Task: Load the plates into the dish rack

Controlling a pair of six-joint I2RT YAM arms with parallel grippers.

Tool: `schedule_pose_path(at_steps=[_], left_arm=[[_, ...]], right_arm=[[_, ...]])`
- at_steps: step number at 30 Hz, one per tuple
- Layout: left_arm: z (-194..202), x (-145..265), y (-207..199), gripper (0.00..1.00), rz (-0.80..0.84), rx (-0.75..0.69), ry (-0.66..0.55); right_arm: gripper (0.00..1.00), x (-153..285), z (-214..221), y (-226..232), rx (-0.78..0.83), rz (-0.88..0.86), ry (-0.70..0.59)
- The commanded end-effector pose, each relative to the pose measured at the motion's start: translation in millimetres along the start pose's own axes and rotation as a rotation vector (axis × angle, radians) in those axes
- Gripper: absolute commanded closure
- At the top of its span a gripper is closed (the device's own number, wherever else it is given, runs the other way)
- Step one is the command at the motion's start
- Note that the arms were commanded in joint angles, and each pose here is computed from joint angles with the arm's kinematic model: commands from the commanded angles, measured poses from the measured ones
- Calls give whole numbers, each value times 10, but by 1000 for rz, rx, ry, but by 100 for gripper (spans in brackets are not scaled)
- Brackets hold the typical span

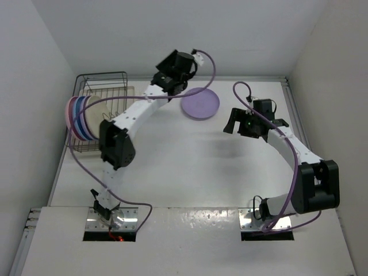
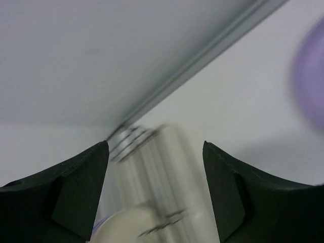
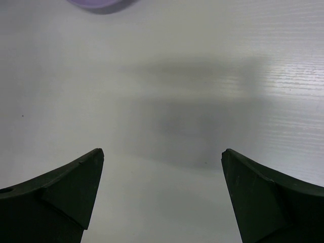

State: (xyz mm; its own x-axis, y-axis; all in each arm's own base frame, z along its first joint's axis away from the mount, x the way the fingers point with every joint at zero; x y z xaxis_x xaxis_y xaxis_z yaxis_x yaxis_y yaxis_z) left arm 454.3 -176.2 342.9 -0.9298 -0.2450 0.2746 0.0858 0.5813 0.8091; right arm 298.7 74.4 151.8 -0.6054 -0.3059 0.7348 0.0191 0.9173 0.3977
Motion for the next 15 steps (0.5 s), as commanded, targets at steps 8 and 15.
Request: schedule_pose_path(at_steps=[8,15], left_arm=[[-84,-852,-1728,14,692,454,-12],[224,-1187,-2185,16,747,583,83]], right_arm=[[0,79,-171,15,-16,-9,-39],[0,26,-172,-26,-17,3,-10]])
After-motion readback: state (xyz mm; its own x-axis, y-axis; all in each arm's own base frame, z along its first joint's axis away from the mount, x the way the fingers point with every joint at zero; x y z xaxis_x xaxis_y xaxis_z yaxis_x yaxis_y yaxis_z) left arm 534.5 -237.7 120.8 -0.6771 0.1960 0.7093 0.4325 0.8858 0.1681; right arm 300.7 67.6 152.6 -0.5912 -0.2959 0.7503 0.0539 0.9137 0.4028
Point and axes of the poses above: each gripper's point midway between its finger pads, its own x axis back along the fingers, its own y axis along the line the jaws close on, z = x × y, the point moved 7 cm from there along x, back along the fingers, and after that the axes turned 3 degrees about -x, right-handed, at the moved point
